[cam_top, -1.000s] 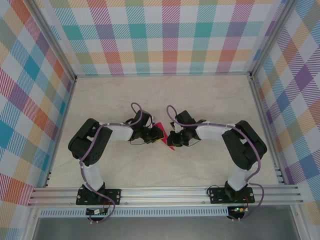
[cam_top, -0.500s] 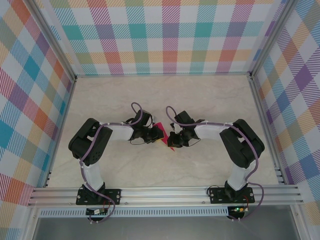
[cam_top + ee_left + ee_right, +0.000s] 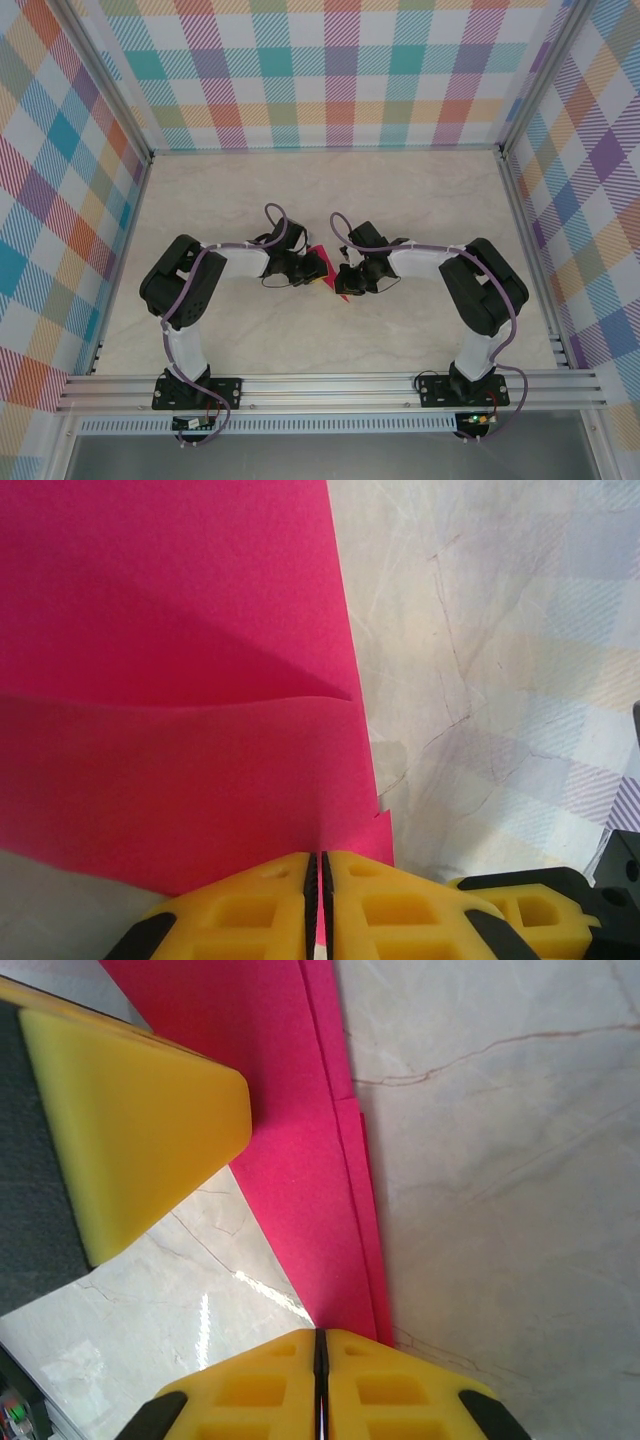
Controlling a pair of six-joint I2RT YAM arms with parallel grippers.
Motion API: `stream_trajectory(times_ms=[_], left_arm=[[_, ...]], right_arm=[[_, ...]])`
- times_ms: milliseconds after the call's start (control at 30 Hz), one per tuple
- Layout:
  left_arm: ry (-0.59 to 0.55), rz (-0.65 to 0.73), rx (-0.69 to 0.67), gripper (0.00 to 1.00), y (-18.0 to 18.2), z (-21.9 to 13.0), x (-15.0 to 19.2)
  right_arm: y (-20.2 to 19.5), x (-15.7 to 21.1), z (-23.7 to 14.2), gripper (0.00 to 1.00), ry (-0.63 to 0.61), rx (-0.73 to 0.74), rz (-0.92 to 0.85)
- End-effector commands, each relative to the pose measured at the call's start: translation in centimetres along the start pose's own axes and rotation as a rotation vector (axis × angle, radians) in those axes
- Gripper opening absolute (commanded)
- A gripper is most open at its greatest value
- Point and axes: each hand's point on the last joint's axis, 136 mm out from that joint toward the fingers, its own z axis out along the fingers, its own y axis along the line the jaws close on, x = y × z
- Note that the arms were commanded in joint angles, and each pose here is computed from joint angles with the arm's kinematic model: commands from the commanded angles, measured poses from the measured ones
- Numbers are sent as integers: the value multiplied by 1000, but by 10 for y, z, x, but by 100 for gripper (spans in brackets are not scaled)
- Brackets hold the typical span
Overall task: Fold a paper plane with a square sheet of paper (pick it up from the middle)
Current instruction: Fold the wing for the fifth time at the center of the table.
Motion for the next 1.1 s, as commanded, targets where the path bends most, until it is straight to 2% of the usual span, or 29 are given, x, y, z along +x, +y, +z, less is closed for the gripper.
stream_trajectory(times_ms=[0,267,600,1067], left_arm=[[10,-16,-106,13,26,10,5],[13,-19,-113,13,26,10,5],[16,-23,-133,13,31,10,5],[18,-22,-139,13,31,11,5]], right_arm=[[4,14,-8,10,52,4,-12],[11,18,-18,10,53,-7,-54],[-11,21,-11,10,73,88,-20],[-27,30,-1,10,119,145,19]])
